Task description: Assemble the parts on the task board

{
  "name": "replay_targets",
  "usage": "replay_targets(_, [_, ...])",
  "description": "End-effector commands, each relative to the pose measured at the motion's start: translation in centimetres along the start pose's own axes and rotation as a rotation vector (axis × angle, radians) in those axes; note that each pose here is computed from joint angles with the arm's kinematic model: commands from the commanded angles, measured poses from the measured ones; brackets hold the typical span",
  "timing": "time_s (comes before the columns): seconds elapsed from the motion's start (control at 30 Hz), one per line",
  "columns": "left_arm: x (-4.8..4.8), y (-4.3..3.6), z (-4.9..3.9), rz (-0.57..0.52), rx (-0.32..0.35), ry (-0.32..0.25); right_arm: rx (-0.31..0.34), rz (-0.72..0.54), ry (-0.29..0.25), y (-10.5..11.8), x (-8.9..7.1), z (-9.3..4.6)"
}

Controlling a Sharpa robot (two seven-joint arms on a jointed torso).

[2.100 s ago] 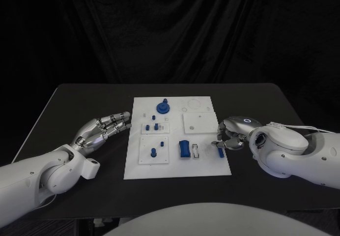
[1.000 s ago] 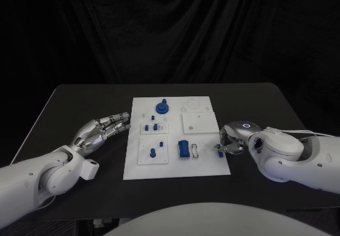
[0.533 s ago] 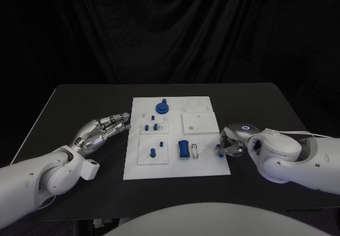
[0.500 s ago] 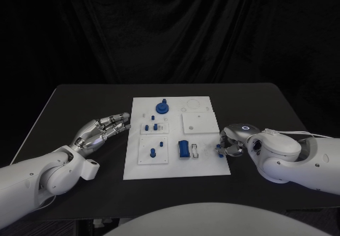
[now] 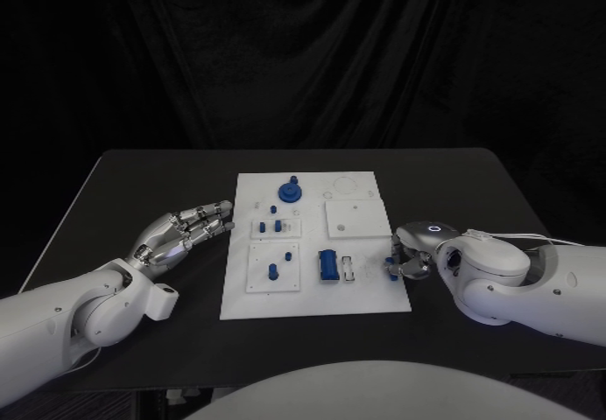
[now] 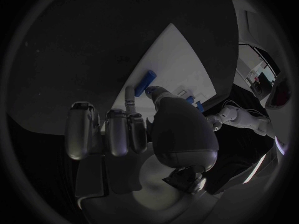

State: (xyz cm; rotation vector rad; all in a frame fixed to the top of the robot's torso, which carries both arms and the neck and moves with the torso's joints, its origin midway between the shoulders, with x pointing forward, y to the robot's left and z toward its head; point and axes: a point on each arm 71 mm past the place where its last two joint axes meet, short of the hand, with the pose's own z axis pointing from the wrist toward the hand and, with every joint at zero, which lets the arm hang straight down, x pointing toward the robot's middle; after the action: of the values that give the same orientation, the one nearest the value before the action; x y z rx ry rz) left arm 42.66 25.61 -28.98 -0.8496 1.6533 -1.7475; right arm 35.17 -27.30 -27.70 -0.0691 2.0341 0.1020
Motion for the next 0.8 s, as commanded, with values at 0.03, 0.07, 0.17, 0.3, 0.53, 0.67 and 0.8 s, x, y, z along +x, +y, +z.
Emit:
replay_targets(0.03, [0.20, -0.05, 0.04, -0.015, 0.018, 0.010, 0.023, 0.006, 0.076, -0.13, 1.40, -0.01])
replay_targets(0.07, [0.20, -0.04, 0.04, -0.015, 0.018, 0.011, 0.021, 0.011, 0.074, -0.08, 1.44, 0.04])
replay_targets(0.17, [0.19, -0.01, 0.01, -0.016, 0.017, 0.010, 0.014, 0.026, 0.059, 0.04, 1.39, 0.10])
replay_targets(0.3, [0.17, 0.02, -0.04, -0.016, 0.016, 0.010, 0.001, 0.051, 0.029, 0.22, 1.21, 0.14])
replay_targets(0.53, [0.17, 0.07, -0.16, -0.017, 0.014, 0.009, -0.016, 0.111, -0.037, 0.47, 0.74, 0.13])
replay_targets(0.67, [0.19, 0.11, -0.21, -0.019, 0.013, 0.009, -0.025, 0.146, -0.068, 0.59, 0.50, 0.05])
replay_targets(0.8, [0.22, 0.15, -0.22, -0.019, 0.012, 0.010, -0.024, 0.250, -0.060, 0.62, 0.50, -0.09])
